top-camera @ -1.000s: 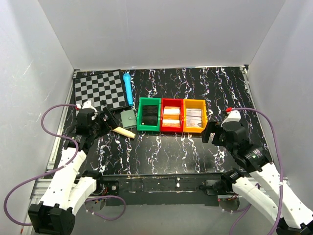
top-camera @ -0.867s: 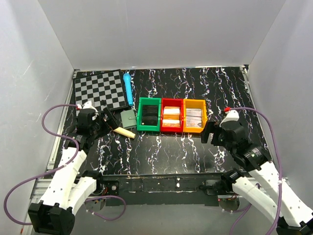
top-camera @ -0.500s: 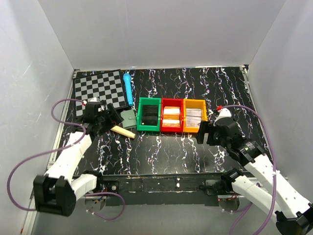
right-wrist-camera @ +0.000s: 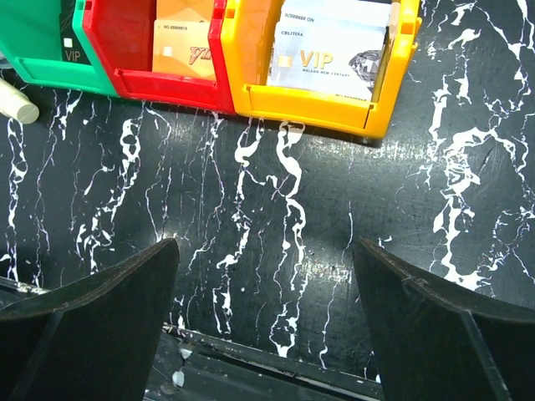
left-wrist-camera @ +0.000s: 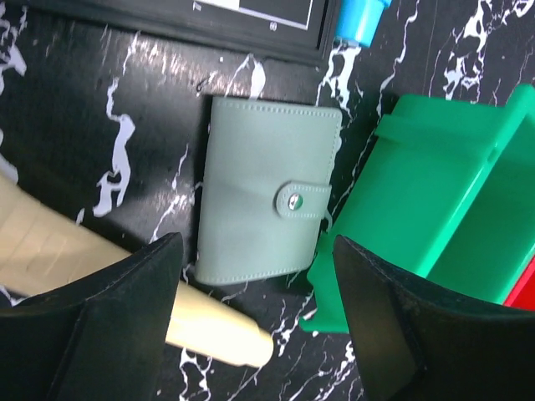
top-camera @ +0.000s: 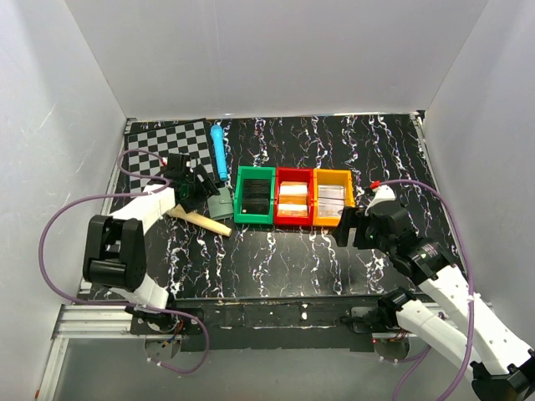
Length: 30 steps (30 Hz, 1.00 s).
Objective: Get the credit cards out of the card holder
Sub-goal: Pick up the card holder from the center of the board.
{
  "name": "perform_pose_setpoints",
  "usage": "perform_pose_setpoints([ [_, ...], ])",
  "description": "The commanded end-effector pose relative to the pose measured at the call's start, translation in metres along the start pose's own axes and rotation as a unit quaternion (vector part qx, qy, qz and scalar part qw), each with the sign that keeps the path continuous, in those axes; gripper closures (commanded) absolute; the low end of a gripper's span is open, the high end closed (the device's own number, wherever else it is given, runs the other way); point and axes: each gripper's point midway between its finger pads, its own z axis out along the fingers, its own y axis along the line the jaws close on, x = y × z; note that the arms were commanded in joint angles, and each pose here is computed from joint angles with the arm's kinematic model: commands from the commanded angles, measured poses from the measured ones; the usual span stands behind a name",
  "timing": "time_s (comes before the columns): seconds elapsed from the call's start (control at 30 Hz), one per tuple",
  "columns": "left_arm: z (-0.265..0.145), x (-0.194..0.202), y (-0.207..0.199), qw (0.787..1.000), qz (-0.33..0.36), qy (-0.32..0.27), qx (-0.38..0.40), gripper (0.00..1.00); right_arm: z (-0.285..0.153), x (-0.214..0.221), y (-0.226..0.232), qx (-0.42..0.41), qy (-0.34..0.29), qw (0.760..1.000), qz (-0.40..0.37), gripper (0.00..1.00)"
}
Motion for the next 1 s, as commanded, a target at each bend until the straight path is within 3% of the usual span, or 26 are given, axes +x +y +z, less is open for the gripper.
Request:
perform_pose_setpoints([
  [0.0, 0.005, -0.022, -0.013, 0.999, 0.022, -0.027, 0.007, 0.30, -0.006, -0.017, 0.013, -0.026, -0.025, 0.999, 0.003, 0.07],
  [0.57, 0.036, -0.012, 0.011, 0.998, 0.043, 0.005, -0.044, 0.43, -0.001, -0.020, 0.015, -0.029, -0.030, 0.999, -0.007, 0.07],
  [0.97, 0.043, -0.003, 0.015, 0.998, 0.048, 0.023, -0.044, 0.73, -0.003, -0.018, 0.010, -0.022, -0.037, 0.999, -0.006, 0.07],
])
